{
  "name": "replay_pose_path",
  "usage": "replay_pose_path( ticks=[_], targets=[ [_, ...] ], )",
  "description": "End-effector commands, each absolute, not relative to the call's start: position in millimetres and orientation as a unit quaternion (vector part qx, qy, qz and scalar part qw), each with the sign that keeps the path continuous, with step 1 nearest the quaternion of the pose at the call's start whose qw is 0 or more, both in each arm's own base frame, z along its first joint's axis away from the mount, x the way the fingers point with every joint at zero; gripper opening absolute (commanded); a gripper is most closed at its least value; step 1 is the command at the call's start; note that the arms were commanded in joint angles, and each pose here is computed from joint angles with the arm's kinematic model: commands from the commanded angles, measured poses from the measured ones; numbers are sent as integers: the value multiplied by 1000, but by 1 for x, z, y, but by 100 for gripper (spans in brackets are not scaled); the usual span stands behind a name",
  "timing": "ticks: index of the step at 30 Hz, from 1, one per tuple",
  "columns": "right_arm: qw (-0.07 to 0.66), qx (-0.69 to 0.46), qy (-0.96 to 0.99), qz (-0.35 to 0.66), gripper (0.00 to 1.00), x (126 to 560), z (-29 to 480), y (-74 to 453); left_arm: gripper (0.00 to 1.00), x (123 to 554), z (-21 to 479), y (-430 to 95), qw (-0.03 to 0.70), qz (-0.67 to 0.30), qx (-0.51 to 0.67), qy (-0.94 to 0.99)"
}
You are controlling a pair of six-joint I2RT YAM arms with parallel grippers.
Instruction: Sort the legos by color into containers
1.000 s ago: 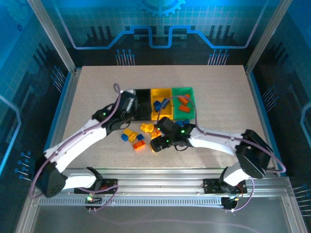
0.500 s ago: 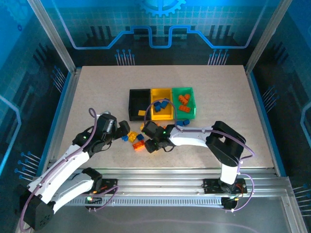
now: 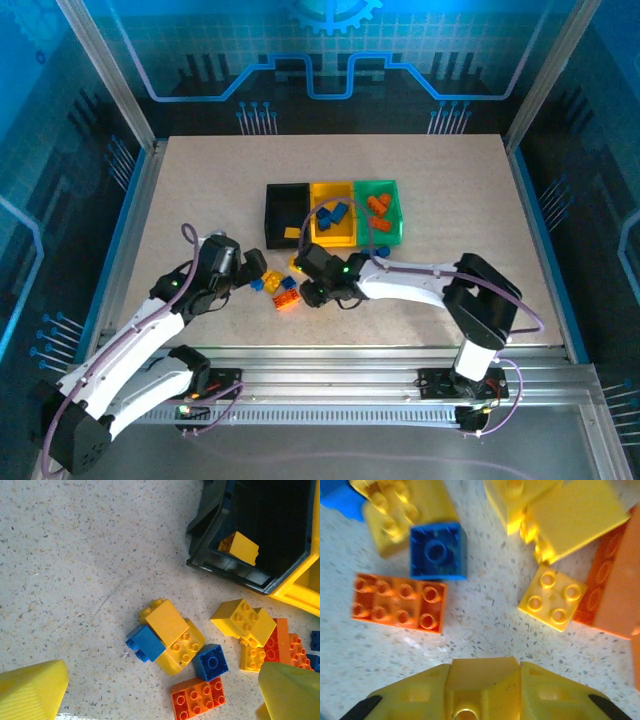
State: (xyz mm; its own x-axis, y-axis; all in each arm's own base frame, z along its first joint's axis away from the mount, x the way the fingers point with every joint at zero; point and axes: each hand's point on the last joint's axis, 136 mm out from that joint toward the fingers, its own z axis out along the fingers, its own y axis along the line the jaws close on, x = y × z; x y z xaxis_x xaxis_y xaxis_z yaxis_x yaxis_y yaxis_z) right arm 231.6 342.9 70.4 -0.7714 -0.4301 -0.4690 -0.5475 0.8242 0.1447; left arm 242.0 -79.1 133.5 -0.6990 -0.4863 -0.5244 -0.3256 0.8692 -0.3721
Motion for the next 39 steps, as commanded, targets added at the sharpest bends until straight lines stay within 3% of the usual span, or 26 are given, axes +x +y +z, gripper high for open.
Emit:
replay_pose_path(
  ticks=[1, 17, 18, 22, 25, 30, 39],
  targets=[
    [268, -244, 915, 177, 25, 265, 120, 358, 99, 237, 128, -79, 309, -137, -238, 910],
    [313, -175, 916, 182, 30, 417, 140, 405, 99, 225, 112, -95, 268, -172, -213, 924],
    [312, -173, 917, 180, 33, 424, 139, 406, 99, 225, 109, -97, 263, -172, -210, 926],
    [317, -167, 917, 175, 61, 440, 147, 407, 99, 224, 100, -100, 246, -169, -206, 932],
    [330, -164, 911, 187, 73, 442, 164, 406, 99, 227, 96, -106, 238, -178, -199, 934],
    [348, -152, 902, 206, 76, 423, 191, 391, 94, 228, 90, -125, 224, -182, -160, 944],
    [356, -121, 903, 210, 81, 368, 194, 328, 97, 216, 50, -180, 176, -146, -71, 971]
  ],
)
